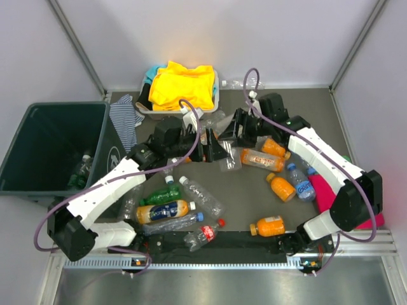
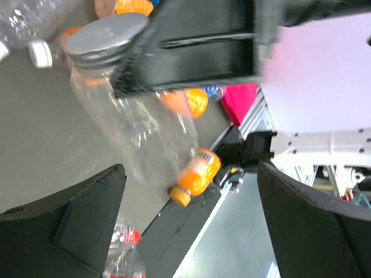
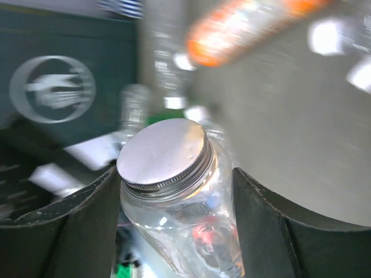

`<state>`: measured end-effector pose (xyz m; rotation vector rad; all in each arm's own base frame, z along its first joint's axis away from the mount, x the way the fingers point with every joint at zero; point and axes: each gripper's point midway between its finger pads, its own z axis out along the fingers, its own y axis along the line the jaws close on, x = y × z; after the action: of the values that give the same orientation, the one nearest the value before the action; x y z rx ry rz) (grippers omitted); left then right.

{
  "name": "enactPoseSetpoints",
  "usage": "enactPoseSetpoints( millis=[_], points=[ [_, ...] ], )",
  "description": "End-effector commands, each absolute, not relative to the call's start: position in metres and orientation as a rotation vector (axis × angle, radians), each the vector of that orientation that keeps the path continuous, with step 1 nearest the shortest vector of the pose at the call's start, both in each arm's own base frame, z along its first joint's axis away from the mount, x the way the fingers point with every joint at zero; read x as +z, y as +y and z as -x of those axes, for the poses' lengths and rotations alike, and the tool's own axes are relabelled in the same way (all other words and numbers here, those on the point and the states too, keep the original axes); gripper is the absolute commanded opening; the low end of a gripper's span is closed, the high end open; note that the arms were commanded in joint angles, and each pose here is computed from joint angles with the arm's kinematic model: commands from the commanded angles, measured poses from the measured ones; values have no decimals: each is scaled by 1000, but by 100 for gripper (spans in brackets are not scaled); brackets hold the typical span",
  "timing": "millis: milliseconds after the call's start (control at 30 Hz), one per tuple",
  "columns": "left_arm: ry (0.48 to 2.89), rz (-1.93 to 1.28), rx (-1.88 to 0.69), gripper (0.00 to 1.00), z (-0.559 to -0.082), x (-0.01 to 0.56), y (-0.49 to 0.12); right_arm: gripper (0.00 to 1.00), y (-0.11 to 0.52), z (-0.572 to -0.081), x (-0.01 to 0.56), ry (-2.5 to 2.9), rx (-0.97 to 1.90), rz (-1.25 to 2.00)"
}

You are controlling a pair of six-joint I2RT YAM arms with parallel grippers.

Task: Put the plastic bottles in the bin
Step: Pick up the plastic bottle at the center of the board.

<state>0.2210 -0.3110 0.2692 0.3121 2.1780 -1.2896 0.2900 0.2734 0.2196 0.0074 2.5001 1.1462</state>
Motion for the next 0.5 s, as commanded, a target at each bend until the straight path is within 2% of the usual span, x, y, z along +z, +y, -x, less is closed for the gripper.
enactPoseSetpoints(
  millis=[0,167,333,367,467],
  points=[
    [2060,-221,-1294,99,-246,292,-319,32,299,-293,297,2286,1427,67],
    [2069,-141,-1227,99,-262,287,-316,33,312,-290,319,2229,1593,69],
    [2075,-129,-1168,98,-277,281,-319,34,317,-290,330,2210,1642,89],
    [2072,-129,-1171,96,-279,282,-320,35,317,-288,331,2213,1658,95],
    [2094,-136,-1139,79,-284,279,-322,39,317,-287,329,2228,1656,104]
  ],
)
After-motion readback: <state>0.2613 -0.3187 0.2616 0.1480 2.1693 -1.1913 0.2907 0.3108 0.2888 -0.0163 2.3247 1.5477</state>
